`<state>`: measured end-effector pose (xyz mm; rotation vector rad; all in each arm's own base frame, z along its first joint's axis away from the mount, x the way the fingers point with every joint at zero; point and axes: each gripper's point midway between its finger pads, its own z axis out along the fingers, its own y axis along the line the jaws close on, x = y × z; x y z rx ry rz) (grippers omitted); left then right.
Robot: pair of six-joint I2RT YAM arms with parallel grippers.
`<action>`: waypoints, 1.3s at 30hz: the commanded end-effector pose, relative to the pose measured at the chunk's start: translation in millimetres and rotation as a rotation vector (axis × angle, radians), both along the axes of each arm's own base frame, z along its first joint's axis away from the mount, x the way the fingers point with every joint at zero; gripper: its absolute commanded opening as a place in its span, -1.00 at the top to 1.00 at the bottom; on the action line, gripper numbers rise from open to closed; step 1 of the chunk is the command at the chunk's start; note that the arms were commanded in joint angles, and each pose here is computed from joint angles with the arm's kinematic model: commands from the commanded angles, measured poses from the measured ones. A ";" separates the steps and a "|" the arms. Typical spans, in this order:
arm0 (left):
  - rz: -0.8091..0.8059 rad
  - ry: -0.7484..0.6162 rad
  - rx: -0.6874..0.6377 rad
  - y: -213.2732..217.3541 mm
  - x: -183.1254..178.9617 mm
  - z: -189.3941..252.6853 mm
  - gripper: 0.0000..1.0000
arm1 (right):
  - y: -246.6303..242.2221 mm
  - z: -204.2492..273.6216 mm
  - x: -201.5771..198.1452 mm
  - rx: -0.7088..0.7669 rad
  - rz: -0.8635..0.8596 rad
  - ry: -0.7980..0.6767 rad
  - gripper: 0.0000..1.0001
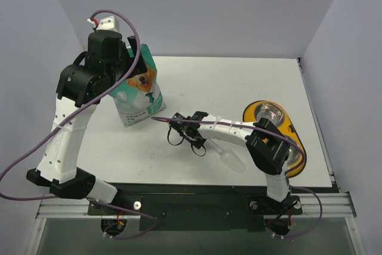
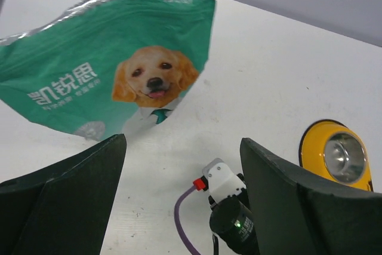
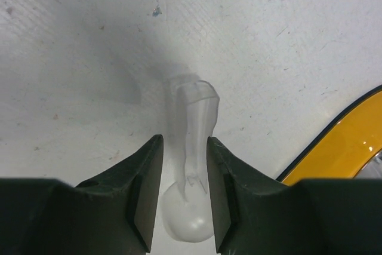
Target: Serve the pet food
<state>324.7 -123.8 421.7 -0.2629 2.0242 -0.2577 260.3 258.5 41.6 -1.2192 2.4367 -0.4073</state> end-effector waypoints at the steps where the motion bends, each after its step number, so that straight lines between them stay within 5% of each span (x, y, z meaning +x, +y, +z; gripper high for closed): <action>1: 0.142 0.091 0.009 41.4 3.7 -11.6 -0.76 | -5.9 29.1 -10.4 0.111 -0.127 0.003 0.35; 4: 0.248 0.087 -0.048 70.1 9.7 -17.6 -0.76 | -6.0 47.4 -19.1 0.237 -0.236 0.002 0.20; 7: 0.322 0.025 -0.097 94.2 8.9 -14.2 -0.75 | -3.8 63.4 -36.3 0.362 -0.271 0.078 -0.31; 9: 0.383 0.008 -0.089 113.5 5.9 -23.2 -0.75 | -4.1 75.7 -43.9 0.427 -0.272 0.105 -0.43; 16: 0.357 -0.052 -0.031 132.9 7.0 -55.5 -0.69 | -8.9 111.3 -70.1 0.592 -0.262 0.191 -0.40; 25: 0.119 -0.103 0.032 118.2 14.7 -79.4 -0.94 | -35.5 120.3 -99.9 0.618 -0.231 0.219 -0.40; 39: -0.090 -0.166 0.069 107.7 44.1 -86.9 -0.93 | -47.4 139.9 -115.3 0.699 -0.200 0.216 -0.41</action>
